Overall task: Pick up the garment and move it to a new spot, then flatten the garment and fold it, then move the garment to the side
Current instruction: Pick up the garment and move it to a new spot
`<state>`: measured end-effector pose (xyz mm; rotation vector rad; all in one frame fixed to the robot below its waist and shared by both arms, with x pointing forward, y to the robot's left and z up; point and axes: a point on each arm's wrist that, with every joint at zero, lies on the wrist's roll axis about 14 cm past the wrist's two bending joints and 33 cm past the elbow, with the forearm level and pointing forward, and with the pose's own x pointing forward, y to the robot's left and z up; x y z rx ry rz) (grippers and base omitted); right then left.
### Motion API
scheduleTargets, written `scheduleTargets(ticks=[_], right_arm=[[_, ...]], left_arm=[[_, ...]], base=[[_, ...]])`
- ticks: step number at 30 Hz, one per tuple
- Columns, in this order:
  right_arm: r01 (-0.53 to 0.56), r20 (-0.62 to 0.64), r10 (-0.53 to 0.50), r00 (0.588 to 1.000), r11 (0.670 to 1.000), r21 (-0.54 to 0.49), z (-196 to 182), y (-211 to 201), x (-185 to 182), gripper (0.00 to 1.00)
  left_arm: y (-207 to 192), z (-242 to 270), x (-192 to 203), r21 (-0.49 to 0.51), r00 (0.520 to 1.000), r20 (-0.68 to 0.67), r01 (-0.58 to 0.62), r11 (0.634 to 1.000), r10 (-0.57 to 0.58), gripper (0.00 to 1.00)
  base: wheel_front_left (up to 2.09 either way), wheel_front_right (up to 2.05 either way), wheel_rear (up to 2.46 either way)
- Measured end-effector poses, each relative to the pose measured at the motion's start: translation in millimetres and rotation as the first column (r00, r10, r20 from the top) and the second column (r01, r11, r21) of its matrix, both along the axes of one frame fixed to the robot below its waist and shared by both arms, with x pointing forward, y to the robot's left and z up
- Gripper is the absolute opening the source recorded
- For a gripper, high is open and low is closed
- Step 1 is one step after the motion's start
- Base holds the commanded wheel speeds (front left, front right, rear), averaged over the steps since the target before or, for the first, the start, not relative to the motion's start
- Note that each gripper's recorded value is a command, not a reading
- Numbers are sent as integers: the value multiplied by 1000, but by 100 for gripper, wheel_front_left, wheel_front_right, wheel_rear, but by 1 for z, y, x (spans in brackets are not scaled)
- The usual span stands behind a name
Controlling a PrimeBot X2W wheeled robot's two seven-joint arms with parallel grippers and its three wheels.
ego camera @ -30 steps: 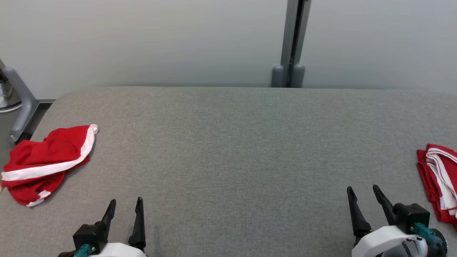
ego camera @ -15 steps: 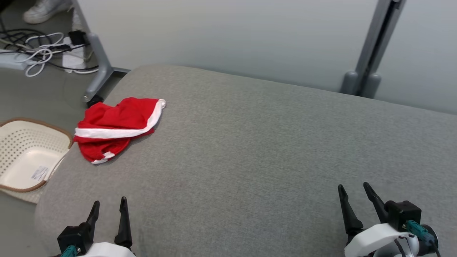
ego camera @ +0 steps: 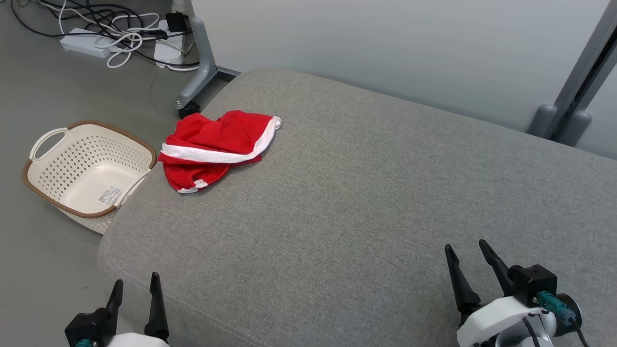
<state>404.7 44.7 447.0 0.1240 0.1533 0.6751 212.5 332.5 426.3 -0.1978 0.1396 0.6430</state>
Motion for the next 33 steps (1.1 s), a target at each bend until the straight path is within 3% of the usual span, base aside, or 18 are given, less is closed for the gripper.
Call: scheduleTargets(ticks=[9,19,33], right_arm=[[-17,6,17,1000,1000,-4,-4,5,6,100],[8,30,-7,1000,1000,-26,-16,-4,34,100],[120,28,-118,993,991,-57,-44,-49,72,100]], left_arm=[[5,-8,21,-47,1000,-12,11,999,-12,100],[42,18,116,21,997,-1,74,997,-74,100],[62,-43,193,-16,956,-263,132,991,-132,100]], base=[[0,0,0],[0,0,0],[0,0,0]])
